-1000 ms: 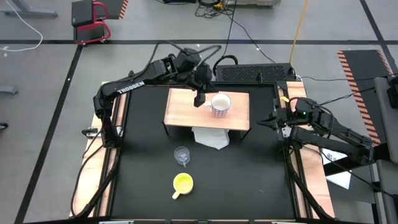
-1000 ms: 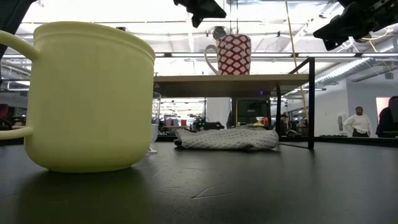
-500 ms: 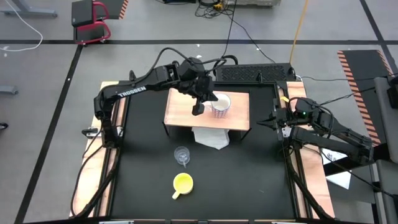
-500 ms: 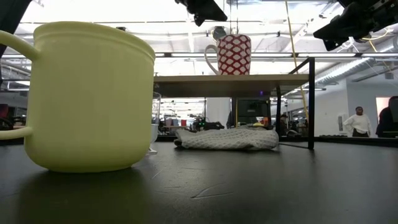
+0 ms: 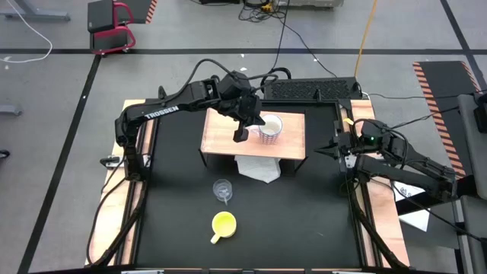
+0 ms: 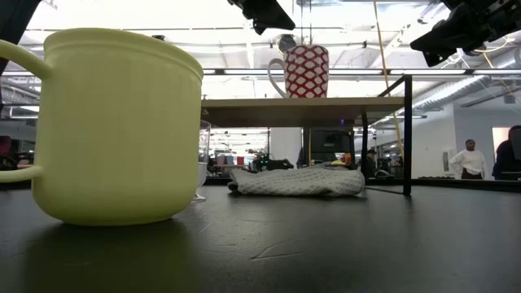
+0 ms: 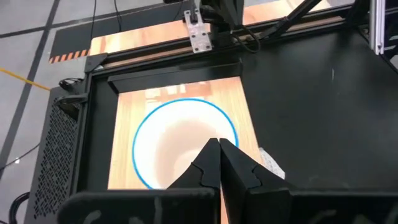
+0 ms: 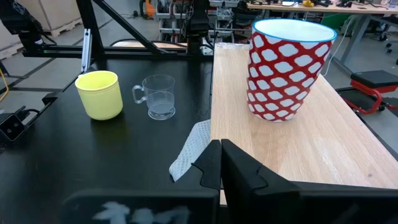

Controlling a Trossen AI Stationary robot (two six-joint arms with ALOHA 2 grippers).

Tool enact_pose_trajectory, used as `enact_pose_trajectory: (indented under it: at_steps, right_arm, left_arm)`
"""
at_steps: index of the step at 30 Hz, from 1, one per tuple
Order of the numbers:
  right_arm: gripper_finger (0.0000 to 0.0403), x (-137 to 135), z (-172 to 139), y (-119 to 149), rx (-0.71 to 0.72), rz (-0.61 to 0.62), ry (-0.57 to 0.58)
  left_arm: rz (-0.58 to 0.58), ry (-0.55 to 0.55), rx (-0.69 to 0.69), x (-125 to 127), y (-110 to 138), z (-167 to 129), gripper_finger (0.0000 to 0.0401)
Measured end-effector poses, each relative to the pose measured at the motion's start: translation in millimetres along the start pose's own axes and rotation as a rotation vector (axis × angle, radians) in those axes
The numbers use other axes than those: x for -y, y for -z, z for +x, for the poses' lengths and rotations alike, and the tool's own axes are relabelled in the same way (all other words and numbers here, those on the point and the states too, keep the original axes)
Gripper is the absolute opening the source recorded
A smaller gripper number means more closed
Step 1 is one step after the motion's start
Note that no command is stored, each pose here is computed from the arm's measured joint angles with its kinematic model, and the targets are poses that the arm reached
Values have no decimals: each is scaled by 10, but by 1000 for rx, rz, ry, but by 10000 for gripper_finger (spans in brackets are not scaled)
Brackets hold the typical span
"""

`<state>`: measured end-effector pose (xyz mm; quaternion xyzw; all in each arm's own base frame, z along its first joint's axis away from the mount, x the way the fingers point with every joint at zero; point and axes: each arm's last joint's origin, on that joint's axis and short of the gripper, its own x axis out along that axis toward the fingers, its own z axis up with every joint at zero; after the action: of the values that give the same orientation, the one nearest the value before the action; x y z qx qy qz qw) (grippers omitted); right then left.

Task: Stack small to large cups/mugs on shelf
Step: Put the red mug on the shelf

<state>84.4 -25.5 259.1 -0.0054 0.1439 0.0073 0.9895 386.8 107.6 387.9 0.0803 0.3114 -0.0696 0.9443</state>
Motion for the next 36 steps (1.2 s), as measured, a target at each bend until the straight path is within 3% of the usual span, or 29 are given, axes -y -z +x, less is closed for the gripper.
enact_pose_trajectory:
  at_steps: [11, 28, 36]
  right_arm:
    - [0, 0, 0, 1, -1, 1, 0]
    - [0, -1, 0, 4, -4, 2, -1]
    - [0, 0, 0, 4, -4, 3, -1]
  left_arm:
    - [4, -3, 6, -3, -6, 0, 36]
    - [18, 16, 15, 55, -32, 18, 225]
    - [13, 44, -50, 50, 65, 276, 268]
